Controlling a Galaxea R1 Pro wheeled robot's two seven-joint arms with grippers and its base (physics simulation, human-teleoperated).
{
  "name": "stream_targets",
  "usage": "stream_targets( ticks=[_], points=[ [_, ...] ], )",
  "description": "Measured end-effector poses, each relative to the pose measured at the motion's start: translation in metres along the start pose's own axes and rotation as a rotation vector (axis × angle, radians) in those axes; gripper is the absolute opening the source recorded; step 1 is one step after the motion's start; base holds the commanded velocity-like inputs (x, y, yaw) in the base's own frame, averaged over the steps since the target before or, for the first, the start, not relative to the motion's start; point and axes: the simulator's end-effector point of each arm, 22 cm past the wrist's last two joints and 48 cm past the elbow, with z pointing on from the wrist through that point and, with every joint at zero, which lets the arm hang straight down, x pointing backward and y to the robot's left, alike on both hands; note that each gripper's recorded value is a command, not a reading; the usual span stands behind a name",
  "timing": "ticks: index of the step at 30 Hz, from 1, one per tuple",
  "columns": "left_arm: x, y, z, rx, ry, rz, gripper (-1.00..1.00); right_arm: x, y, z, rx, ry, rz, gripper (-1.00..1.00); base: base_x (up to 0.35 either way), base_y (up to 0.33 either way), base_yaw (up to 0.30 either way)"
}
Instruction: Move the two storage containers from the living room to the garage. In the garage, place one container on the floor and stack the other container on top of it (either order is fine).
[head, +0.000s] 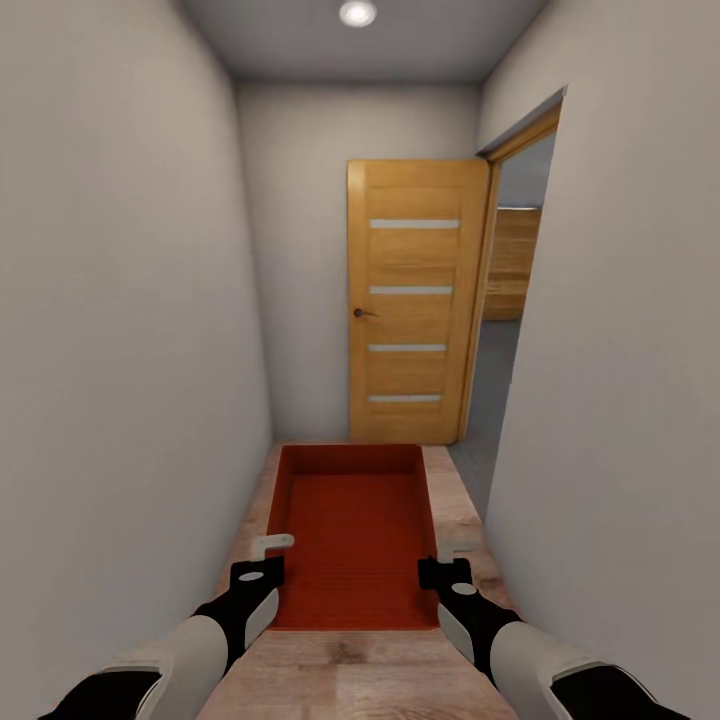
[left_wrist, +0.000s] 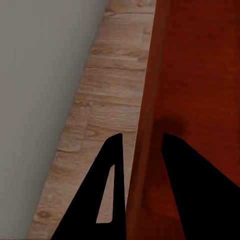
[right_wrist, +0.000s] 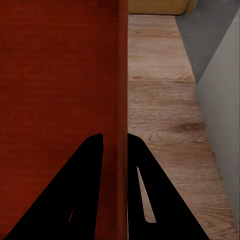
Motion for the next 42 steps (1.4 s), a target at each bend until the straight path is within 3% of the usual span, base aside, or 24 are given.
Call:
stream_targets(
  ticks=[42],
  points=[
    [-0.0007,0.0,-0.0002,0.0,-0.002,-0.001,-1.0,-0.0008,-0.0001,-0.0001,0.0,-0.002,0.0,-1.0,0.326,0.0,0.0]
  ],
)
